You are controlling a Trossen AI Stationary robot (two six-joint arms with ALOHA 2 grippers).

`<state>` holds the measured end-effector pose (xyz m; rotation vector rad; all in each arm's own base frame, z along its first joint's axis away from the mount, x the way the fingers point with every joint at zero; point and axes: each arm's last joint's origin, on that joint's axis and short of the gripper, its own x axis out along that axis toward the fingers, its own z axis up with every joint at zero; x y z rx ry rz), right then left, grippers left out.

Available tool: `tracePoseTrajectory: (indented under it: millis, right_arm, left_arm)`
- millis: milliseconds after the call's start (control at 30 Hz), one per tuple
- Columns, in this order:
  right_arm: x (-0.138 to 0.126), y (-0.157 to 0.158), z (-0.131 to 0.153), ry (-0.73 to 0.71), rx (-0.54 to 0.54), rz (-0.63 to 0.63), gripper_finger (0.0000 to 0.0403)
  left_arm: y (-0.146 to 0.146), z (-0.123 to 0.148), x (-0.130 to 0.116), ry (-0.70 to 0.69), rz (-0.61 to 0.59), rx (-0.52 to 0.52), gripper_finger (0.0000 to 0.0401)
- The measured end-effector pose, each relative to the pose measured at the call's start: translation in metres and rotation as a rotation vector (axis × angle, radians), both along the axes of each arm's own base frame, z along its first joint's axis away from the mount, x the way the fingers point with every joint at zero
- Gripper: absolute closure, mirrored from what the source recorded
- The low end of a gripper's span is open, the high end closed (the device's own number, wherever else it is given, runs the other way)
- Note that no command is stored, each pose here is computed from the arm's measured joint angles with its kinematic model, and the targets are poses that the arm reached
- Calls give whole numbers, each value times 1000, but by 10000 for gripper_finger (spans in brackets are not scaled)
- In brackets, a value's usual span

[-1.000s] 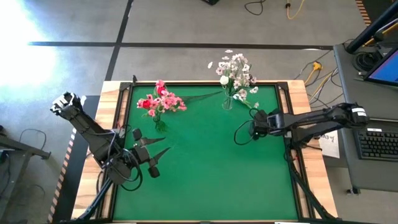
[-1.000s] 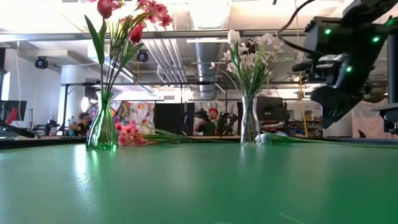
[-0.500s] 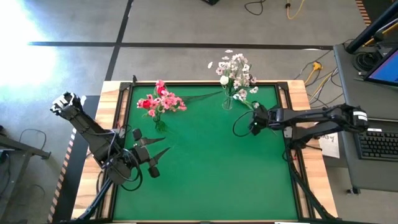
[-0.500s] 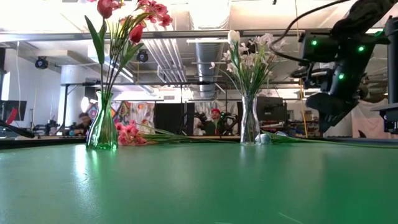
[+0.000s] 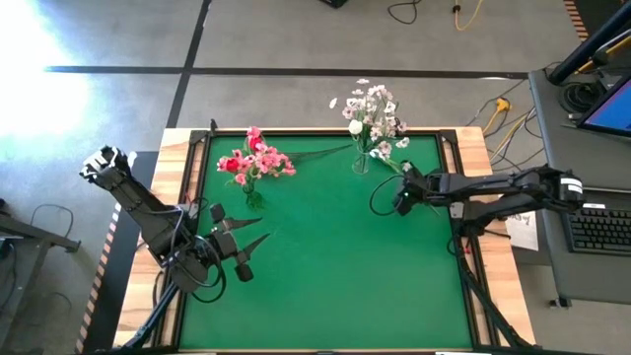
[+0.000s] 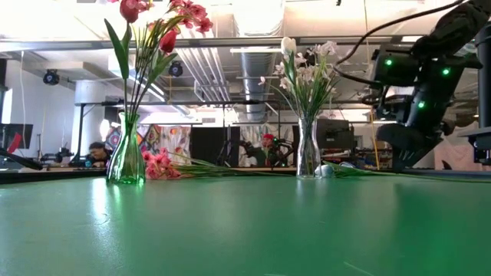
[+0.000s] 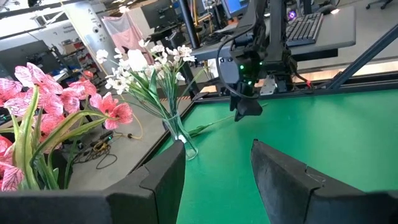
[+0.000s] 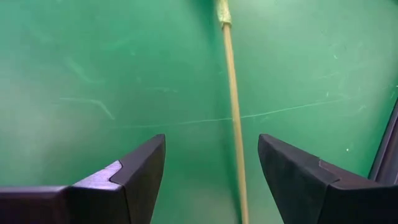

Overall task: Sort flowers into vase by color
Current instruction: Put the white flower into the transparent vase

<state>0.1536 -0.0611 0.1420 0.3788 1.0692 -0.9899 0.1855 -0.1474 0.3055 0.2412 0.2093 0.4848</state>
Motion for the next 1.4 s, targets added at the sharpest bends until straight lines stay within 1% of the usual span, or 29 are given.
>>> tracePoseTrajectory:
  millis: [333, 467, 633, 1000, 1267, 1400]
  right_arm:
    - [-8, 0, -13, 2, 20, -12, 154]
    - [-10, 1, -18, -18, 26, -15, 165]
    - [-12, 2, -23, -30, 41, -9, 198]
    - [-10, 2, -23, -49, 52, -3, 277]
    - [-2, 1, -12, -71, 89, 12, 344]
    - [2, 0, -5, -80, 88, 14, 372]
  left_arm:
    - [0, 0, 0, 0, 0, 0, 232]
    - [0, 0, 0, 0, 0, 0, 232]
    - [0, 0, 0, 0, 0, 0, 232]
    - [0, 0, 0, 0, 0, 0, 232]
    - [0, 0, 0, 0, 0, 0, 232]
    - [0, 0, 0, 0, 0, 0, 232]
